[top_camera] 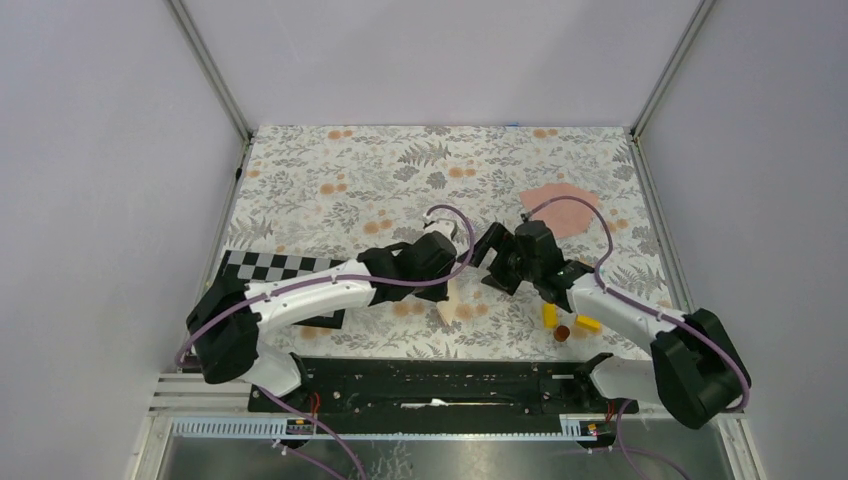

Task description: Place the letter into the envelope and seal it

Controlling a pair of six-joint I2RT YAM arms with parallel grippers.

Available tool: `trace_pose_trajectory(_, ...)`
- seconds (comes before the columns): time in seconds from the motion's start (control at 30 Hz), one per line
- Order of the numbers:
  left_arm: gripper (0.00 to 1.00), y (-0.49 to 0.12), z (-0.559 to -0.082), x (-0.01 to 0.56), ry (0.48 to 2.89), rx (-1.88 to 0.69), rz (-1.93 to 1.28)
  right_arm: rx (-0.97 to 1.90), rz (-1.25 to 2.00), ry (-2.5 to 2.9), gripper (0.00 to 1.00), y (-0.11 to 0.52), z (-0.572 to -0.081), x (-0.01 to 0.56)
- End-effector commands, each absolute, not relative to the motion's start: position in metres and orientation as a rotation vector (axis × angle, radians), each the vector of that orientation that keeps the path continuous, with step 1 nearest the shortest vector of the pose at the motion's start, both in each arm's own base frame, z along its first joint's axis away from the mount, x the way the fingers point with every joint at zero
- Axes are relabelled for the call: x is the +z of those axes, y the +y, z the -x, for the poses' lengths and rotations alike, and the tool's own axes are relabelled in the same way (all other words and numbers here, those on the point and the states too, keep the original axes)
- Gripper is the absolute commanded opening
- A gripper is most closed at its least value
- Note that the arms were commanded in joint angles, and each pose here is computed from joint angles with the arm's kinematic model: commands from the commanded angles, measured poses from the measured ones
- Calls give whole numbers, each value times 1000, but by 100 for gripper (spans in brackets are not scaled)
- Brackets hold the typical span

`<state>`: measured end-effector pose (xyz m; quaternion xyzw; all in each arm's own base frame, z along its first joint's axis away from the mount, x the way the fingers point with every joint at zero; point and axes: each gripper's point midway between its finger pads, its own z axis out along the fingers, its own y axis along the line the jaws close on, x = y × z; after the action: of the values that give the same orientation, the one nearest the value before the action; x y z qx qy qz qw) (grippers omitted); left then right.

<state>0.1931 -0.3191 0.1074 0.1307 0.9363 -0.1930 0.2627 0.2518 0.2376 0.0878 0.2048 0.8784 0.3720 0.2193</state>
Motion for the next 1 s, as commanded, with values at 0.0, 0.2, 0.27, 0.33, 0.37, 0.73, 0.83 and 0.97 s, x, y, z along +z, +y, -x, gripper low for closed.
trace_pose_trajectory(0.0,0,-327,-218,156,2308,-568,-363,1024,-571,2363,99,236,-259,135)
trace_pose_trajectory(0.2,0,-321,-238,176,2137,-511,-410,1035,-583,2366,99,239,-262,157)
trace_pose_trajectory(0.27,0,-323,-240,178,2093,-522,-440,1052,-586,2363,99,242,-264,165)
trace_pose_trajectory(0.33,0,-326,-239,183,2051,-559,-447,1042,-570,2360,99,242,-267,174)
trace_pose_trajectory(0.37,0,-328,-239,187,2033,-583,-449,1024,-546,2354,99,241,-268,178)
trace_pose_trajectory(0.73,0,-329,-244,202,2079,-972,-331,983,-97,2168,99,222,-263,195)
trace_pose_trajectory(0.83,0,-327,-245,218,2043,-1118,-312,1068,23,2094,99,231,-254,198)
trace_pose_trajectory(0.97,0,-324,-239,248,1967,-1305,-314,1132,158,2042,99,241,-246,203)
